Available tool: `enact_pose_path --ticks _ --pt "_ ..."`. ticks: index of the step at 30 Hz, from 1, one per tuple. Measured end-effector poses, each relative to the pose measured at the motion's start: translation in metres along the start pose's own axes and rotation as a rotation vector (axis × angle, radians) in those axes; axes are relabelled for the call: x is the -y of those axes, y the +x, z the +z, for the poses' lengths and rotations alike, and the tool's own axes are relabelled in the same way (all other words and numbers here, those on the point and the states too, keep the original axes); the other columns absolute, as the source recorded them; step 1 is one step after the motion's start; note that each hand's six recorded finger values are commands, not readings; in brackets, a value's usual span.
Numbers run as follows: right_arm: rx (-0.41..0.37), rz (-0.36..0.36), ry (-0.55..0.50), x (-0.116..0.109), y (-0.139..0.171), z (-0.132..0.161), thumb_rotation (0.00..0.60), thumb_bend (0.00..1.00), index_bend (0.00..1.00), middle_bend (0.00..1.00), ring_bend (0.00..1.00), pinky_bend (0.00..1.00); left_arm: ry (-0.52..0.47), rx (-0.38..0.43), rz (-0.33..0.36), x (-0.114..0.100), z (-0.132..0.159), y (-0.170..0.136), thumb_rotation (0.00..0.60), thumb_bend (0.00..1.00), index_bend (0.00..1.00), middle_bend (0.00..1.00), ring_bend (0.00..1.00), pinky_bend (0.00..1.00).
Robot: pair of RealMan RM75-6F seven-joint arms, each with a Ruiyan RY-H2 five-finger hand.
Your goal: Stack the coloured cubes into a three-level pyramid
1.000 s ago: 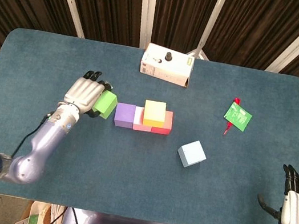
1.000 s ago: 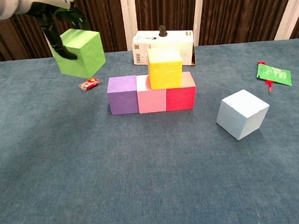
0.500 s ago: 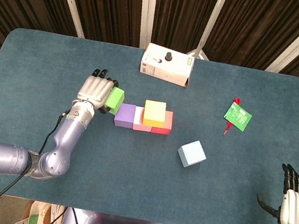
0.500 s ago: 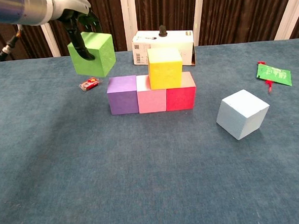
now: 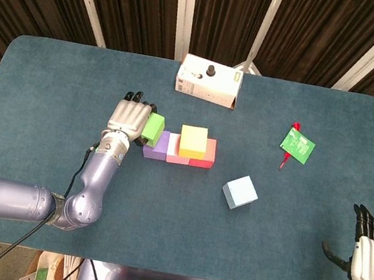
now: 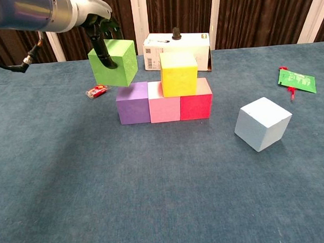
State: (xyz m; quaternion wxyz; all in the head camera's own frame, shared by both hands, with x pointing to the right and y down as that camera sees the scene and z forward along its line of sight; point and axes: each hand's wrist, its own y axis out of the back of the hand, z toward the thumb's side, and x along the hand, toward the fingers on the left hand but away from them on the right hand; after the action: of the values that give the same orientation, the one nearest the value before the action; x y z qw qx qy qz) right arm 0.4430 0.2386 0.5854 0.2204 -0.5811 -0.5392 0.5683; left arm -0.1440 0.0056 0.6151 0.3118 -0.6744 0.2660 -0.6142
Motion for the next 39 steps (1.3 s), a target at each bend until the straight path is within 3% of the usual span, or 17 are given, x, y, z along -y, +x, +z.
enact_pose_path --ticks 16,39 --pt "0.005 -0.003 -0.011 -0.002 -0.001 -0.002 0.600 0.25 0.03 0.05 0.00 0.00 -0.033 -0.092 0.010 0.008 0.020 -0.004 0.600 0.37 0.27 0.26 0.00 0.00" --pt "0.013 -0.009 -0.009 -0.003 -0.002 -0.004 0.600 0.26 0.03 0.05 0.00 0.00 -0.063 -0.072 0.034 0.021 0.040 0.004 0.600 0.35 0.26 0.22 0.00 0.00"
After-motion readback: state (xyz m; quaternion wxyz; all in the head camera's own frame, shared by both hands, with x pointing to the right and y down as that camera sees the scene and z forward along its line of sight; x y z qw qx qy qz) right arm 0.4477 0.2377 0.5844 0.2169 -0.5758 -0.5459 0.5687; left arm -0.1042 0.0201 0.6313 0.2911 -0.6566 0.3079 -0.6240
